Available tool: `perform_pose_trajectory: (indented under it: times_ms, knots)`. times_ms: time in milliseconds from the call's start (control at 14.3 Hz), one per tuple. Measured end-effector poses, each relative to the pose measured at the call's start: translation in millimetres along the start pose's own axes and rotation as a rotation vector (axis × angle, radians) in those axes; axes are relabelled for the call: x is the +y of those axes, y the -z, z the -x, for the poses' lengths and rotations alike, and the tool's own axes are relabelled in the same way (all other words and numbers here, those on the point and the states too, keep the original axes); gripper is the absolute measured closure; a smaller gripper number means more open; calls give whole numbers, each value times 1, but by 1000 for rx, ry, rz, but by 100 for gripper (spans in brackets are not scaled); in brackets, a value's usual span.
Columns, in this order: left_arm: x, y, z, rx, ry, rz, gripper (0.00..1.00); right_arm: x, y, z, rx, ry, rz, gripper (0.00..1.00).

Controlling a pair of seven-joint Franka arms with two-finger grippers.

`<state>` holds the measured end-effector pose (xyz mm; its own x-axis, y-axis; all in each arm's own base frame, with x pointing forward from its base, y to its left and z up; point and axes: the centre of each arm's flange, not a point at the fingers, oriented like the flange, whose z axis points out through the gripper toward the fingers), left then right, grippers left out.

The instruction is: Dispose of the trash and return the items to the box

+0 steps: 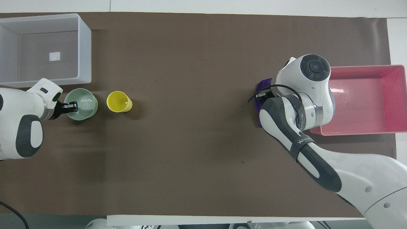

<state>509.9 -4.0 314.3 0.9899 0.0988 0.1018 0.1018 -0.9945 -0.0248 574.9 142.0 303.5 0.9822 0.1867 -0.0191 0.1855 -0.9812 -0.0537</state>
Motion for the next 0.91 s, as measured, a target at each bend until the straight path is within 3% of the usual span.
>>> perform_pose_trajectory:
  times_ms: [70, 140, 349, 488, 698, 767, 907]
  knots:
    - [1, 2, -1, 5, 7, 0, 92, 1, 1, -1, 3, -2, 0, 79]
    - [2, 6, -1, 3, 11, -1, 93, 2, 5, -2, 8, -4, 0, 90]
    - [2, 36, 2, -70, 9, -28, 94, 8, 39, -8, 5, -14, 3, 91]
    - [1, 99, -10, -115, 17, -53, 96, 14, 88, -9, -20, -26, 6, 91]
    - [4, 210, -49, -80, 67, 15, 96, 30, 165, 2, -4, -53, 11, 91]
    - [2, 231, -66, -51, 79, 37, 96, 43, 183, 6, 17, -74, 15, 91]
    - [-11, 226, -104, -31, 107, 59, 96, 80, 208, 16, 44, -88, 31, 91]
